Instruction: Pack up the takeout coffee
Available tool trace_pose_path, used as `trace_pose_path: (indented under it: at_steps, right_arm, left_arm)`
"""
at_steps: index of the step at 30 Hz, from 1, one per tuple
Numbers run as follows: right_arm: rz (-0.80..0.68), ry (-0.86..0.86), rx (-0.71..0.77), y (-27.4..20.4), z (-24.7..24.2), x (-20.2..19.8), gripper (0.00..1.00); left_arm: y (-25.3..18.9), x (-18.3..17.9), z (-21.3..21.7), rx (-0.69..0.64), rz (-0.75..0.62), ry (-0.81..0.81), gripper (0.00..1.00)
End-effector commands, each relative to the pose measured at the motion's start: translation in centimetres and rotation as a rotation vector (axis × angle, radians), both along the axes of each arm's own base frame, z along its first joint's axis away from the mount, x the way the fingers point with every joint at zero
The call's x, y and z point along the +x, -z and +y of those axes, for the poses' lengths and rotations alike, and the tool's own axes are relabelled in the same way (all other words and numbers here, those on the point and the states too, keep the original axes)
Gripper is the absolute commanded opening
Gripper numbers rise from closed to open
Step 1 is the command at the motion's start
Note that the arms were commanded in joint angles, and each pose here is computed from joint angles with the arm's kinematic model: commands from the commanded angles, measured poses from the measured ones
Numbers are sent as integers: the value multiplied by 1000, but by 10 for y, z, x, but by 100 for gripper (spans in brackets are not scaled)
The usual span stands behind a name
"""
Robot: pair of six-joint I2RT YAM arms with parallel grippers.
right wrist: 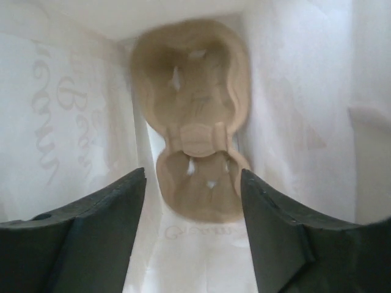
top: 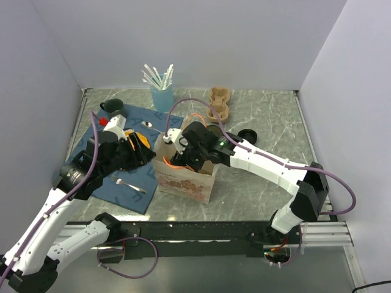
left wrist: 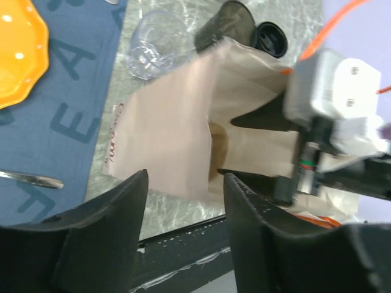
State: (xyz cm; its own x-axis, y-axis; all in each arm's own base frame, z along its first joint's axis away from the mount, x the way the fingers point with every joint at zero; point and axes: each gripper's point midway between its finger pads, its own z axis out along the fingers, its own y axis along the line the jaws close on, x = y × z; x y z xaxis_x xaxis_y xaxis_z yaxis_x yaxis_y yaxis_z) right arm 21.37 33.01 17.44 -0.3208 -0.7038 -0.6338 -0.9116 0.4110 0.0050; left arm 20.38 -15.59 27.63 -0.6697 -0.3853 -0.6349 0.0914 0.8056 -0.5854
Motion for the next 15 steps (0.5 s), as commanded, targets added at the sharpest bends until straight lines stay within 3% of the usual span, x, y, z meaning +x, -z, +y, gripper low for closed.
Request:
trace_pose_path:
  at_steps: [1,7,15]
  right_arm:
    - [-59,-19,107,-55,4,-4,73]
    - [-68,-13,209,-98,6,-12,72]
    - [-85,99,379,-164,-3,-17,73]
  left_arm:
    - [-18,7,11,10,-55,-59,61]
    - [-23,19,14,63,-66,-79,66]
    - [-30,39,6,107,-93,-62,65]
